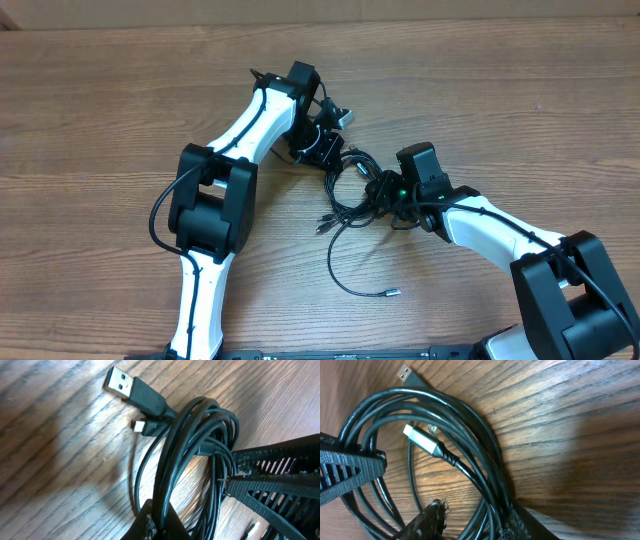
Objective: Untangle cables
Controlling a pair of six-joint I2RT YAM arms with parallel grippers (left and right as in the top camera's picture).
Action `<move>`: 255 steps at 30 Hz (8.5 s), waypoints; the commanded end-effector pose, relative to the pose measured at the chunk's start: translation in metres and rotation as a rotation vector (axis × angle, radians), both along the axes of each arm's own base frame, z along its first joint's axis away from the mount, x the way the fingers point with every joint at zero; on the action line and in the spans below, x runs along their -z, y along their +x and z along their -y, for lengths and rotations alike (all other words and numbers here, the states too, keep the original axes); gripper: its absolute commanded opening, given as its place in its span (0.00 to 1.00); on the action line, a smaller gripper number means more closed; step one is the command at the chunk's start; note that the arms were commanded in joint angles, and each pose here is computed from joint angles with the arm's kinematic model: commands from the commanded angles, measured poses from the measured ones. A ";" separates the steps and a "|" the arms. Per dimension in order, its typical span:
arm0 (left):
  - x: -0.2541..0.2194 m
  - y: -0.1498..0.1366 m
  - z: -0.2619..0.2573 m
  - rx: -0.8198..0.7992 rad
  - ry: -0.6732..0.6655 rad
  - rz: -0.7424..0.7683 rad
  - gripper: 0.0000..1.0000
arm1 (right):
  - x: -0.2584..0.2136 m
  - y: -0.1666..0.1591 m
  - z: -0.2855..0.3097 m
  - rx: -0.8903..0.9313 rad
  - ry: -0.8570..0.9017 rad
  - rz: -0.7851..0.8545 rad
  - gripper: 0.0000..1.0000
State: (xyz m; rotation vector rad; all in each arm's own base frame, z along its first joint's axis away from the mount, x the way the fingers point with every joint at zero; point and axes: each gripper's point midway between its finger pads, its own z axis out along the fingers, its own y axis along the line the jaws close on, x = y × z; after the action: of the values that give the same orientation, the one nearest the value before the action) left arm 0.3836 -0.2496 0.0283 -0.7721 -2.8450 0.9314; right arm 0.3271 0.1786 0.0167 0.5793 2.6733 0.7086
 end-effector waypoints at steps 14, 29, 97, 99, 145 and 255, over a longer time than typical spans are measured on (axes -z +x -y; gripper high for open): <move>-0.006 0.007 0.005 0.013 -0.063 0.012 0.04 | 0.001 -0.010 -0.017 -0.050 0.036 -0.018 0.33; -0.001 0.008 -0.001 0.013 -0.019 0.024 0.05 | -0.104 0.017 -0.032 -0.425 -0.155 0.117 0.44; -0.001 0.009 -0.002 0.013 -0.014 0.028 0.05 | 0.014 0.035 -0.022 -0.597 -0.542 0.070 0.17; -0.001 0.009 -0.002 0.013 -0.014 0.028 0.05 | 0.014 0.035 -0.022 -0.597 -0.542 0.070 0.18; 0.009 0.017 -0.014 -0.037 0.086 0.048 0.04 | -0.016 0.012 -0.057 -0.663 -0.308 -0.040 0.04; 0.009 0.018 -0.014 -0.036 0.088 0.052 0.09 | 0.012 -0.016 0.008 -0.265 -0.446 -0.319 0.13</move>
State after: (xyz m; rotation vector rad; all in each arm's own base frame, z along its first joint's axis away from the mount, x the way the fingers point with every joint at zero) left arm 0.3965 -0.2324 0.0194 -0.7612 -2.9226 0.7894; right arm 0.3117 0.1788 0.0061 0.2359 3.1112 0.1303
